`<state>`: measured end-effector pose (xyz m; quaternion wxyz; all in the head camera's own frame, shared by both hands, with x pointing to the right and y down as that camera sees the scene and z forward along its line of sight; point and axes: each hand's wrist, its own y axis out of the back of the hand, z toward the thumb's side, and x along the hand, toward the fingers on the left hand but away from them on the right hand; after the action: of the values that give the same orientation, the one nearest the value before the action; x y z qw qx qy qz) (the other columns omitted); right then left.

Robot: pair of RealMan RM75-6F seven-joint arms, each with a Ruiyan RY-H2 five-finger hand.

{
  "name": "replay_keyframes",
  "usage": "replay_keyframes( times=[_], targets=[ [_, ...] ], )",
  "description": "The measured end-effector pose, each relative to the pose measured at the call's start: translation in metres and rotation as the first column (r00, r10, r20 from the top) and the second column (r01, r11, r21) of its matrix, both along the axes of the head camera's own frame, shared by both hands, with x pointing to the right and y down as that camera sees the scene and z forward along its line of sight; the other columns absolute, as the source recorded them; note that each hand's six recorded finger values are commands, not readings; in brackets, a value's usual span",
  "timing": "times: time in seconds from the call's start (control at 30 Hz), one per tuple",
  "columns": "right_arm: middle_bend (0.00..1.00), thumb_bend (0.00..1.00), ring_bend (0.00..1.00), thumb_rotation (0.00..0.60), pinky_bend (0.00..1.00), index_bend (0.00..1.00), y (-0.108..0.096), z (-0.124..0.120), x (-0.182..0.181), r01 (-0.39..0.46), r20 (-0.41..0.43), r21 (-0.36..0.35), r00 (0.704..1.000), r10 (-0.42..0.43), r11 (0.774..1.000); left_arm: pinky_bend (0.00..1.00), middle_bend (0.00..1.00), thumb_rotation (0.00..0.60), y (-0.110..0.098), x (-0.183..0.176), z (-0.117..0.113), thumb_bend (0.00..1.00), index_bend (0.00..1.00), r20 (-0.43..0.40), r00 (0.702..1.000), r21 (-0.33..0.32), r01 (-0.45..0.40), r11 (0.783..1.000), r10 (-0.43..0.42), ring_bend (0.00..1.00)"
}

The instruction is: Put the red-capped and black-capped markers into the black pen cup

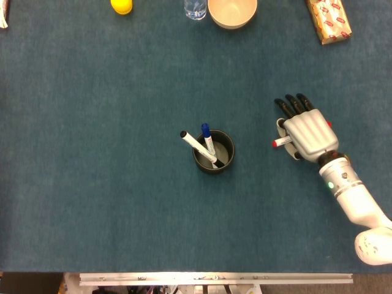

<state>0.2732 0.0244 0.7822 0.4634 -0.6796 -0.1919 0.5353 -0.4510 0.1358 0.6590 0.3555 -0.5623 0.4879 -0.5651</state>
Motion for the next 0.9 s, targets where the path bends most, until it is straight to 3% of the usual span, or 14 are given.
replay_keyframes(
  times=[0.23,0.43,0.73,0.9],
  targets=[
    [0.12,0.35,0.02,0.6,0.08,0.66,-0.006,-0.028,-0.012,-0.065,0.154,-0.007,0.986,0.066,0.998,0.55,0.45,0.6,0.0,0.001,0.001,0.09,0.46,0.0,1.0,-0.001,-0.002,1.0,0.002,0.4],
    [0.13,0.35,0.02,0.6,0.08,0.66,-0.017,-0.073,-0.03,-0.106,0.353,0.009,0.931,0.096,0.994,0.55,0.45,0.6,-0.001,0.001,0.0,0.09,0.46,0.0,1.0,0.0,-0.001,1.0,0.001,0.4],
    [0.14,0.35,0.02,0.6,0.08,0.67,-0.027,-0.122,-0.061,-0.112,0.584,-0.011,0.806,0.097,0.994,0.55,0.45,0.6,0.0,-0.001,0.002,0.09,0.46,0.001,1.0,-0.006,0.002,1.0,-0.002,0.4],
    [0.14,0.35,0.02,0.6,0.08,0.67,-0.026,-0.138,-0.083,-0.079,0.705,-0.071,0.702,0.106,0.994,0.55,0.45,0.6,0.001,-0.003,0.001,0.09,0.46,0.0,1.0,-0.004,0.008,1.0,-0.008,0.4]
  ],
)
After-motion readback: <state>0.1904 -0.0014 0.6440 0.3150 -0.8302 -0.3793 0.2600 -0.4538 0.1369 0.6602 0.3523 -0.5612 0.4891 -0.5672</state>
